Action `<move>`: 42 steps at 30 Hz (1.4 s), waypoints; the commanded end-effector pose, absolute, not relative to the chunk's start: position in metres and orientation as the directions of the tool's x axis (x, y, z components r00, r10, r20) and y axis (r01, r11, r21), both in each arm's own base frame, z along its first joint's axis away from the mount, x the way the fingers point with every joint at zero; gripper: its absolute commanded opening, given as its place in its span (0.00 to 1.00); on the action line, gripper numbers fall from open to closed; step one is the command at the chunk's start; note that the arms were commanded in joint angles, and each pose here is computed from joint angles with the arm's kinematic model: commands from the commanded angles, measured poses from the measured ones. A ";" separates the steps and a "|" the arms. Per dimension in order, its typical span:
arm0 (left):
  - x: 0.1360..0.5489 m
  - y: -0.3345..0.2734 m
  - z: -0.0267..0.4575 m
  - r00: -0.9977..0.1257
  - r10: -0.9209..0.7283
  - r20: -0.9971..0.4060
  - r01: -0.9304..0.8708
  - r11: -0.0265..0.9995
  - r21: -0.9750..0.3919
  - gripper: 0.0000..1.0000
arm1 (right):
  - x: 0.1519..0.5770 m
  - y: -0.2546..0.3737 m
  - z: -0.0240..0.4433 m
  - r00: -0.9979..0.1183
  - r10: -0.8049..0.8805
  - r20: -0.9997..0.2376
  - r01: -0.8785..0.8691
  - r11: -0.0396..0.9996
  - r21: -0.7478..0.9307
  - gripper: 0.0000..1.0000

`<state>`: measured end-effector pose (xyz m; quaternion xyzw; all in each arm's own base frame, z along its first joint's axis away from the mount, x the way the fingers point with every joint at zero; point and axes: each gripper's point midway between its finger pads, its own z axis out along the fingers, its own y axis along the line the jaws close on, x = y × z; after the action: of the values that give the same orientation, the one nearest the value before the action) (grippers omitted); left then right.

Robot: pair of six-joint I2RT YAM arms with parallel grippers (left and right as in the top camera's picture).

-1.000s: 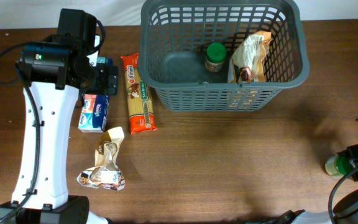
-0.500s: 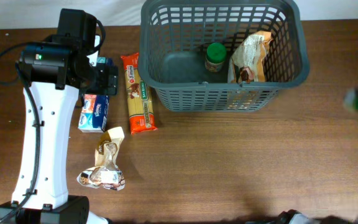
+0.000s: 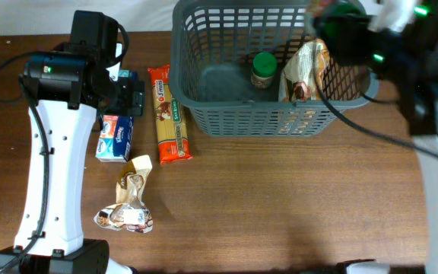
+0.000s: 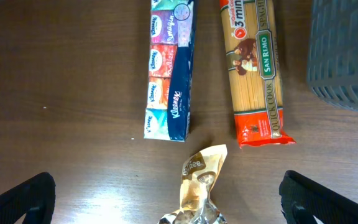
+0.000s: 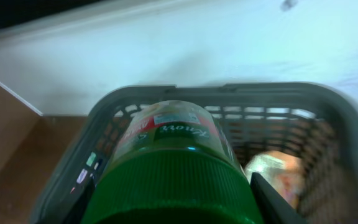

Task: Pack container
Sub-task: 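Lift the second jar and carry it over the basket, then lower the second jar into the basket and release it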

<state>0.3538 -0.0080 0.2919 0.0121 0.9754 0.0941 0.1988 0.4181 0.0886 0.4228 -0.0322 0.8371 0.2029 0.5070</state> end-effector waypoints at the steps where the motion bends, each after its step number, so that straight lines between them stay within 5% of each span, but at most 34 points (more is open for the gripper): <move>1: 0.354 -0.008 0.290 -0.923 0.062 -0.379 -0.010 0.983 0.184 0.99 | 0.457 0.123 0.375 -0.565 0.105 -0.818 -0.285 0.906 0.313 0.04; 9: 0.354 -0.008 0.290 -0.923 0.062 -0.379 -0.010 0.983 0.184 0.99 | 0.502 0.149 0.302 -0.646 0.086 -0.758 -0.206 0.937 0.282 0.04; 42: 0.354 -0.008 0.290 -0.923 0.062 -0.379 -0.010 0.983 0.184 0.99 | 0.478 0.142 0.101 -0.947 -0.027 -0.320 -0.062 0.993 0.099 0.04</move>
<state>0.3541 -0.0080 0.2918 0.0121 0.9754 0.0941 0.1990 0.4756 0.1383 0.1003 -0.0213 0.9855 0.0544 0.1595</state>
